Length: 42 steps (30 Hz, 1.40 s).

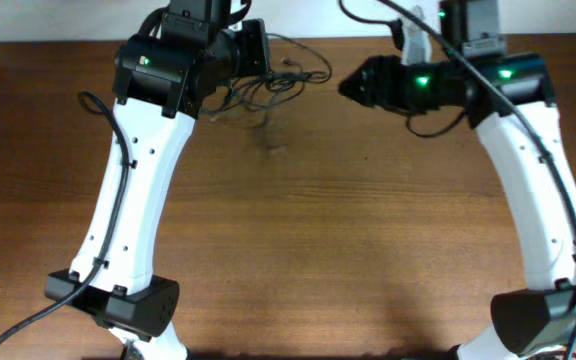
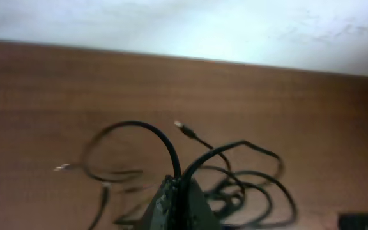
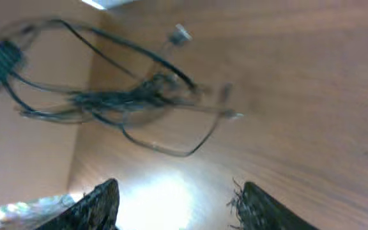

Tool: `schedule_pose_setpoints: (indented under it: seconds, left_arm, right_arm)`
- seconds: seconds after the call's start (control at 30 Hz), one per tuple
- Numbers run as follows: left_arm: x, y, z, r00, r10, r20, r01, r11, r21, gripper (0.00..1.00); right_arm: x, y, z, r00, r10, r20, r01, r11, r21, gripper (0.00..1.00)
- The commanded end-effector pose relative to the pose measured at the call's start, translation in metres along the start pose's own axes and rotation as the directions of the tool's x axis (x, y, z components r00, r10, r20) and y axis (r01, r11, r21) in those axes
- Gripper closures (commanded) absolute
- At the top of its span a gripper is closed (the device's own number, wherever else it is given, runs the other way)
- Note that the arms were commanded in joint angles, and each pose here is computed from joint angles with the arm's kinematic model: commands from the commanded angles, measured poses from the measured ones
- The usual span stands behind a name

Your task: Untangle cables

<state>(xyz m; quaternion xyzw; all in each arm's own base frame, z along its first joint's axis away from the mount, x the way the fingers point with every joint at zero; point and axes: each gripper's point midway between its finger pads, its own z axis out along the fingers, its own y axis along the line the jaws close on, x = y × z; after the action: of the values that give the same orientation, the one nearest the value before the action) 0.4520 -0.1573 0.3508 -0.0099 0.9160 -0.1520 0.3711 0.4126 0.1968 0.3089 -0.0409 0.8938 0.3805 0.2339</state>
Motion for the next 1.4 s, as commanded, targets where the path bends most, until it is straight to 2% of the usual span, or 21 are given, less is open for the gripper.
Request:
schedule_pose_setpoints:
  seconds: [0.0,0.33,0.63,0.87,1.0,1.1,1.2,1.23,1.27,1.37]
  left_arm:
    - [-0.003,-0.003,-0.020,1.000,-0.016,0.017,0.015,1.000,0.020,1.00]
    - [0.002,-0.007,-0.020,1.000,-0.016,-0.009,0.016,0.999,0.046,1.00]
    - [0.010,-0.022,-0.021,0.999,-0.008,-0.047,0.013,0.993,0.116,1.00]
    - [0.011,-0.027,-0.021,0.999,-0.002,-0.049,0.009,0.991,0.134,1.00]
    - [0.010,-0.032,-0.022,0.999,0.000,-0.045,0.008,0.987,0.158,1.00]
    - [0.010,-0.032,-0.022,0.999,0.000,-0.046,0.008,0.987,0.158,1.00]
    - [0.008,-0.028,-0.021,0.999,-0.002,-0.035,0.007,0.990,0.140,1.00]
    - [0.006,-0.023,-0.021,1.000,-0.003,-0.022,0.005,0.994,0.107,1.00]
    - [0.003,-0.016,-0.020,1.000,-0.004,-0.008,0.005,0.998,0.069,1.00]
    - [-0.006,0.016,-0.019,0.999,-0.003,0.048,0.009,0.994,-0.113,1.00]
  right_arm:
    - [0.002,0.029,0.010,1.000,0.023,-0.001,-0.023,0.997,-0.069,0.43]
    - [0.013,0.049,0.061,0.991,0.123,-0.045,-0.126,0.990,-0.068,0.46]
    - [-0.004,0.045,0.089,0.985,0.172,-0.011,-0.172,0.980,-0.102,0.48]
    - [-0.005,0.044,0.096,0.986,0.169,-0.006,-0.168,0.981,-0.100,0.57]
    - [0.001,0.041,0.103,0.984,0.178,-0.029,-0.180,0.980,-0.082,0.59]
    - [0.006,0.040,0.109,0.982,0.181,-0.046,-0.184,0.980,-0.076,0.65]
    - [0.010,0.039,0.111,0.981,0.183,-0.062,-0.187,0.980,-0.070,0.83]
    - [0.011,0.038,0.111,0.981,0.183,-0.065,-0.187,0.980,-0.066,0.92]
    - [0.011,0.038,0.108,0.982,0.178,-0.064,-0.182,0.981,-0.068,0.96]
    - [0.003,0.030,0.084,0.987,0.156,-0.039,-0.158,0.986,-0.058,0.96]
